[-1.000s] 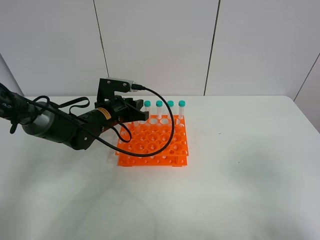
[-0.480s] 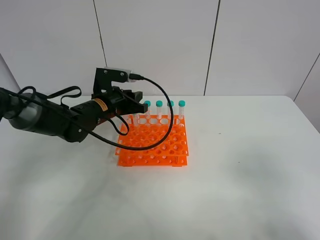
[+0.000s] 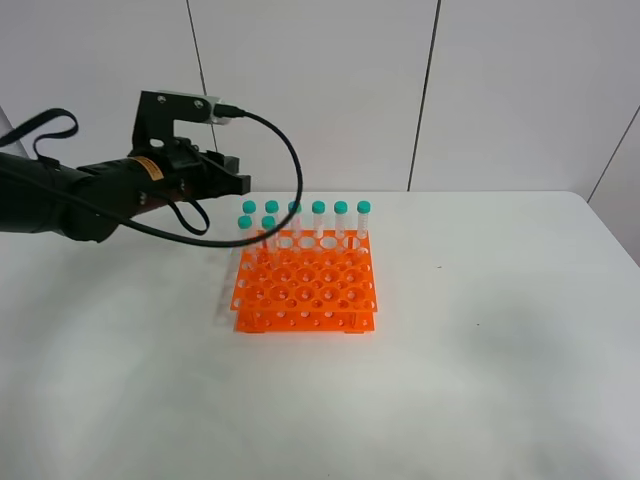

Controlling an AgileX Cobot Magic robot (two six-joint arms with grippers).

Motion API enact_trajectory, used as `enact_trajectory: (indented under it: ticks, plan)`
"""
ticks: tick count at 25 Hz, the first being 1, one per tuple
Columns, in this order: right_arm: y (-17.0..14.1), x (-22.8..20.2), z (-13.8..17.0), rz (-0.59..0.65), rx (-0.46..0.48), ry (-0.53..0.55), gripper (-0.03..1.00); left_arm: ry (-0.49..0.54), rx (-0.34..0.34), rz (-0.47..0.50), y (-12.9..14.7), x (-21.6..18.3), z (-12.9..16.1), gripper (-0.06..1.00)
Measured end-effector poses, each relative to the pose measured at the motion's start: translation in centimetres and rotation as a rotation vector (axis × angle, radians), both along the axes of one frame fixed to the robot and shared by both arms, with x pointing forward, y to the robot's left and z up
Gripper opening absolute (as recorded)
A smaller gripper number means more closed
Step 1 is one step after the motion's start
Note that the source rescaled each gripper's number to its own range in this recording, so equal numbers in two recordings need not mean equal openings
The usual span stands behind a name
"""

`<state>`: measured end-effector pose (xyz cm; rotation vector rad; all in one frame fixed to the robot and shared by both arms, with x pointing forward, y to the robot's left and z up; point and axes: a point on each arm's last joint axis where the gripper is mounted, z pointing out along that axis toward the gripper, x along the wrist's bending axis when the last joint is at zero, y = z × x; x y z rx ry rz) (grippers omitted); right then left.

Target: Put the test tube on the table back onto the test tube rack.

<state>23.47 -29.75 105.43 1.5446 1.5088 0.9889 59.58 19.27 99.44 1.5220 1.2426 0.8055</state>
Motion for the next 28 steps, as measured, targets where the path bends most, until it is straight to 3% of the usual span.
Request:
enact_trajectory:
  ticks: [4,10,13,20,22,26,28]
  plan:
    - [0.0,0.0,0.0,0.0,0.0,0.0,0.73,0.034,0.009,0.098,3.7,0.3,0.7,0.19]
    - [0.0,0.0,0.0,0.0,0.0,0.0,0.73,0.203,0.038,0.219,8.3,0.2,-0.5,0.19]
    - [0.0,0.0,0.0,0.0,0.0,0.0,0.73,0.26,0.065,0.221,8.8,-0.5,-0.2,0.19]
    - [0.0,0.0,0.0,0.0,0.0,0.0,0.73,0.336,0.198,0.15,8.9,-3.5,2.4,0.21]
    - [0.0,0.0,0.0,0.0,0.0,0.0,0.73,0.305,0.221,0.136,9.0,-5.1,3.8,0.34]
    - [0.0,0.0,0.0,0.0,0.0,0.0,0.73,0.211,0.217,0.135,9.2,-8.7,7.0,0.82]
    - [0.0,0.0,0.0,0.0,0.0,0.0,0.73,0.205,0.214,0.133,9.3,-10.8,8.3,0.93]
